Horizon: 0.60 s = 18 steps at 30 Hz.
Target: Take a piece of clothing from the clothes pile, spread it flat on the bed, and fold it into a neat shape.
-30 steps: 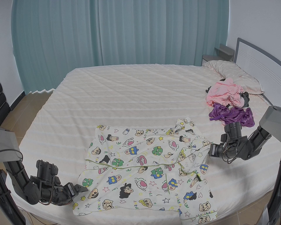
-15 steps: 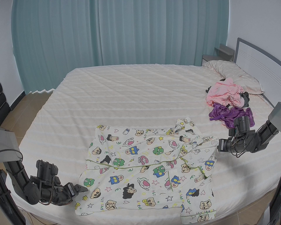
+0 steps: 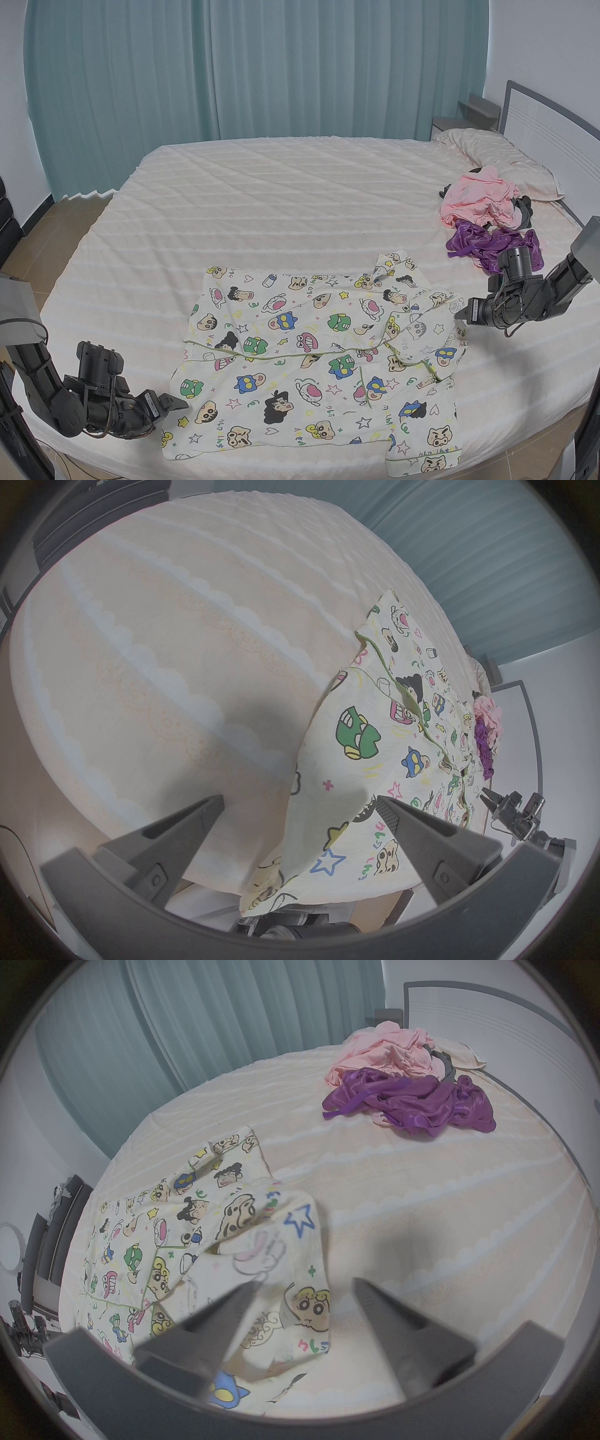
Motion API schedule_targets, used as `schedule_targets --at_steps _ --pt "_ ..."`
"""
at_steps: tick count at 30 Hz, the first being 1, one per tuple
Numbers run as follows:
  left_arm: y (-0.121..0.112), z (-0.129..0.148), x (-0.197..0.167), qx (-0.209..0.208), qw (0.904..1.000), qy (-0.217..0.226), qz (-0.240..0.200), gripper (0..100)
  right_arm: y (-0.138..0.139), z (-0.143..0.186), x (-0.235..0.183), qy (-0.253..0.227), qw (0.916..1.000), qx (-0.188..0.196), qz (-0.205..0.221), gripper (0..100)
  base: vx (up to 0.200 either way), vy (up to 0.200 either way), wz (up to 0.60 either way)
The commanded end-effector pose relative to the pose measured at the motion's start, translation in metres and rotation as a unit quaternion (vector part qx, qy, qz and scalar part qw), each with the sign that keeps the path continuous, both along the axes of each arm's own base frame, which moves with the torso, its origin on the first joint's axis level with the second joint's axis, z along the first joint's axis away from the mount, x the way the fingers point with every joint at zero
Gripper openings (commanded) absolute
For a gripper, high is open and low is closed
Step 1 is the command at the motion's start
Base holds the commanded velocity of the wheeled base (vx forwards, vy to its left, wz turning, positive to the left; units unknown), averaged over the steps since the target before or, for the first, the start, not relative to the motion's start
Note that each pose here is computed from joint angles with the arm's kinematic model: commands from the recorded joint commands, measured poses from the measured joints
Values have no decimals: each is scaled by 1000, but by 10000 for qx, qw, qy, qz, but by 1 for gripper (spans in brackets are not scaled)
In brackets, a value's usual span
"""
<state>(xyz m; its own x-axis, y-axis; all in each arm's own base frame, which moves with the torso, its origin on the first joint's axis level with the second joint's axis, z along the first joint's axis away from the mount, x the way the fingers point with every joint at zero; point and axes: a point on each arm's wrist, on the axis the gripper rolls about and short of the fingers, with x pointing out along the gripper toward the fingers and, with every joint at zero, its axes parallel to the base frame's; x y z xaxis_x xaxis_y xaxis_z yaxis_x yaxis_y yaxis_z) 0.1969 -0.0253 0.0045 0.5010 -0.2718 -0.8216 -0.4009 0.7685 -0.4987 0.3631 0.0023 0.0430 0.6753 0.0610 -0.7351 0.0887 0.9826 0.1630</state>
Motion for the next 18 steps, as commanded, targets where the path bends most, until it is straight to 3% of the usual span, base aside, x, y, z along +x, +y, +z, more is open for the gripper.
schedule_targets --at_steps 1,9,18 --pt "0 1 0 -1 10000 -29 -5 100 -3 -9 -1 142 9999 17 -46 100 0 0 0" --pt "1 13 -6 -56 9980 -637 -19 100 -1 -1 -24 226 9983 351 -402 100 0 0 0" --pt "1 10 -16 170 9967 -696 -393 100 12 8 -58 406 9926 810 -805 100 0 0 0"
